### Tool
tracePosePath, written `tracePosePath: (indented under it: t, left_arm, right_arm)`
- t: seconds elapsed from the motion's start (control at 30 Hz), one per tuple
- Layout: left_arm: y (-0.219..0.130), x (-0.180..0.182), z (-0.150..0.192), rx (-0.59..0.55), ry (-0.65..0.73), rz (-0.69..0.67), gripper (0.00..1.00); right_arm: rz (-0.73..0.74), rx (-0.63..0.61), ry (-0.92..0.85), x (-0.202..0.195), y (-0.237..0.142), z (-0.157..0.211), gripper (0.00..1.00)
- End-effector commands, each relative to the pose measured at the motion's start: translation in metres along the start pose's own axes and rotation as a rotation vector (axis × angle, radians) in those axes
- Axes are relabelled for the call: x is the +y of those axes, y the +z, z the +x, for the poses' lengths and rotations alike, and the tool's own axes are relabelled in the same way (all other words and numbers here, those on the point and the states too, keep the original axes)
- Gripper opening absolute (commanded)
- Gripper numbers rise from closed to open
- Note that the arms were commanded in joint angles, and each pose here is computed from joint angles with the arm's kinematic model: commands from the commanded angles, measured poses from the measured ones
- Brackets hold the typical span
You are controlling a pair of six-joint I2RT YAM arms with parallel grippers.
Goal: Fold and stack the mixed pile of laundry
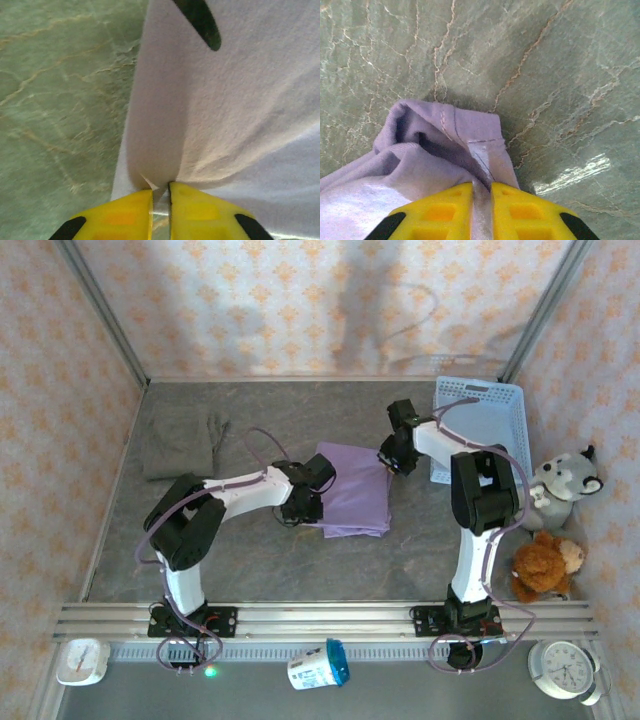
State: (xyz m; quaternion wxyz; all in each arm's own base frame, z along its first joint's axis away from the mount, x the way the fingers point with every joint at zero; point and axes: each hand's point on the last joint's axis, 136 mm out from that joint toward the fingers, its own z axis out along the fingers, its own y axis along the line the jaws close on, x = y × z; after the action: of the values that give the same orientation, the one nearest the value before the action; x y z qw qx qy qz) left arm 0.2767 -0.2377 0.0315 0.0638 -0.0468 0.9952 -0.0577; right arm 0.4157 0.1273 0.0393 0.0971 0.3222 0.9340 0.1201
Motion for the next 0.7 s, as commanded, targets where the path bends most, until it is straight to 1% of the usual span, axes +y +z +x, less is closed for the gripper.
tracePosePath:
  t: [0.0, 0.07, 0.13, 0.27, 0.33, 0.4, 0.5, 0.57, 0.6, 0.67]
  left_arm:
    - [-0.036, 0.001, -0.013, -0.057, -0.005, -0.008, 0.17]
    - [-0.041, -0.008, -0.016, -0.064, -0.011, 0.032, 0.17]
    - [-0.037, -0.013, -0.016, -0.052, -0.016, 0.055, 0.17]
    - [-0.019, -0.011, -0.012, -0.009, -0.016, 0.023, 0.15]
    - [-0.011, -0.007, -0.011, -0.001, -0.017, 0.001, 0.15]
    - [-0.004, -0.002, -0.009, 0.019, -0.016, -0.019, 0.14]
    - [0.005, 0.008, -0.009, 0.037, -0.015, -0.06, 0.14]
    - [0.005, 0.015, -0.013, 0.037, -0.03, -0.071, 0.14]
    - [0.015, 0.023, -0.014, 0.058, -0.041, -0.099, 0.14]
    - [0.017, 0.033, -0.022, 0.054, -0.057, -0.121, 0.14]
  right_arm:
    - [-0.042, -0.108, -0.103, 0.02, -0.049, -0.013, 0.22]
    - [-0.062, -0.114, -0.141, 0.029, -0.056, -0.016, 0.24]
    - [-0.062, -0.088, -0.178, 0.038, -0.051, -0.019, 0.24]
    - [-0.04, 0.005, -0.2, 0.049, -0.018, -0.018, 0.17]
    - [-0.026, 0.031, -0.197, 0.049, -0.003, -0.017, 0.17]
    - [0.008, 0.04, -0.192, 0.043, 0.012, -0.018, 0.16]
    - [0.071, 0.054, -0.18, 0.027, 0.021, -0.016, 0.15]
    - [0.098, 0.052, -0.175, 0.016, 0.02, -0.013, 0.15]
    - [0.117, 0.049, -0.172, 0.007, 0.017, -0.011, 0.15]
    - [0.151, 0.049, -0.164, -0.01, 0.011, -0.005, 0.15]
